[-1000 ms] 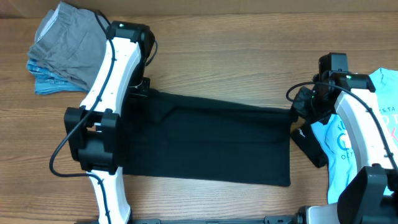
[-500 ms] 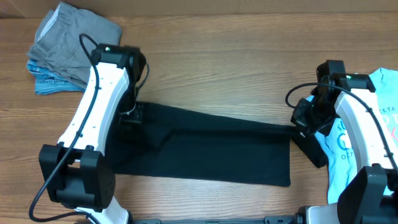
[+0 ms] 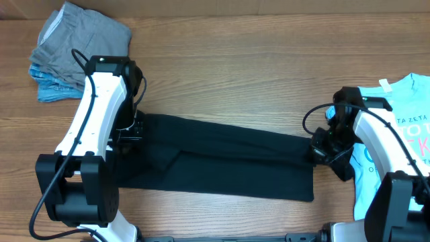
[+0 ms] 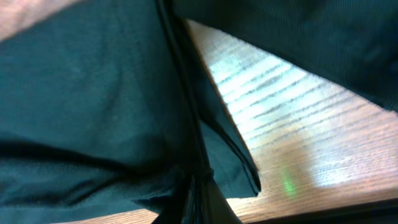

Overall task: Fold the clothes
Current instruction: 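Fold the top half down toward the bottom edge with both grippers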

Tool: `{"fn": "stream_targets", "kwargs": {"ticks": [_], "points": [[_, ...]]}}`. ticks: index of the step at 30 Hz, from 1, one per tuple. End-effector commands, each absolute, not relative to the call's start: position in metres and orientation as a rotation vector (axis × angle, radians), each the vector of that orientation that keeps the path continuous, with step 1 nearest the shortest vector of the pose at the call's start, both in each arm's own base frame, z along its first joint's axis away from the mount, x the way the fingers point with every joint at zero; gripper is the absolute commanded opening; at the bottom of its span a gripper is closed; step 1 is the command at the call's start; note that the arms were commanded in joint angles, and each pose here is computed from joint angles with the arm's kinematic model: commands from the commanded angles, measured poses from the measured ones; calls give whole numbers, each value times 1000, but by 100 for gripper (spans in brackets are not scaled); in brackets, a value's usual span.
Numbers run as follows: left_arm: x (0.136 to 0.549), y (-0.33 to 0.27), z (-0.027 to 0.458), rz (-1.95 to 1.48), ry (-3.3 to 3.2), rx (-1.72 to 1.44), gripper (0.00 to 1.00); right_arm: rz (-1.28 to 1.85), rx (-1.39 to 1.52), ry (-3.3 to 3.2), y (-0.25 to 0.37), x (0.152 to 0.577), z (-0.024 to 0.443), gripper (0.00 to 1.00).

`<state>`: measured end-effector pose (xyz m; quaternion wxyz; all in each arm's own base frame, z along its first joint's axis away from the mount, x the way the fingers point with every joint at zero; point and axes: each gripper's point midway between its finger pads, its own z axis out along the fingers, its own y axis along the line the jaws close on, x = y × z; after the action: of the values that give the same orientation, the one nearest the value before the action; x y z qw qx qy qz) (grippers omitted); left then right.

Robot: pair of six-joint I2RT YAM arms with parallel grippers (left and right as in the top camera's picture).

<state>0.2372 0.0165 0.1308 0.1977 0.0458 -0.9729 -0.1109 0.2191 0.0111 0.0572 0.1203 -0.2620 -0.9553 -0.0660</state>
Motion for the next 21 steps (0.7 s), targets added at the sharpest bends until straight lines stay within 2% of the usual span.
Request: {"fn": "stream_targets", "kwargs": {"ticks": [1,6,8,9,21], "points": [[231,18,135,-312,-2733,166,4,-164,-774,-2795,7,215,57,7],[225,16,132,-300,-2710,165,4,-129,-769,-2777,5,208,57,16],[223,17,130,-301,-2702,165,4,-127,-767,-2771,5,207,57,35],[222,17,130,-302,-2699,165,4,-126,-767,-2770,5,206,56,37],[222,17,130,-306,-2698,169,4,-154,-776,-2854,3,224,46,41]]}}
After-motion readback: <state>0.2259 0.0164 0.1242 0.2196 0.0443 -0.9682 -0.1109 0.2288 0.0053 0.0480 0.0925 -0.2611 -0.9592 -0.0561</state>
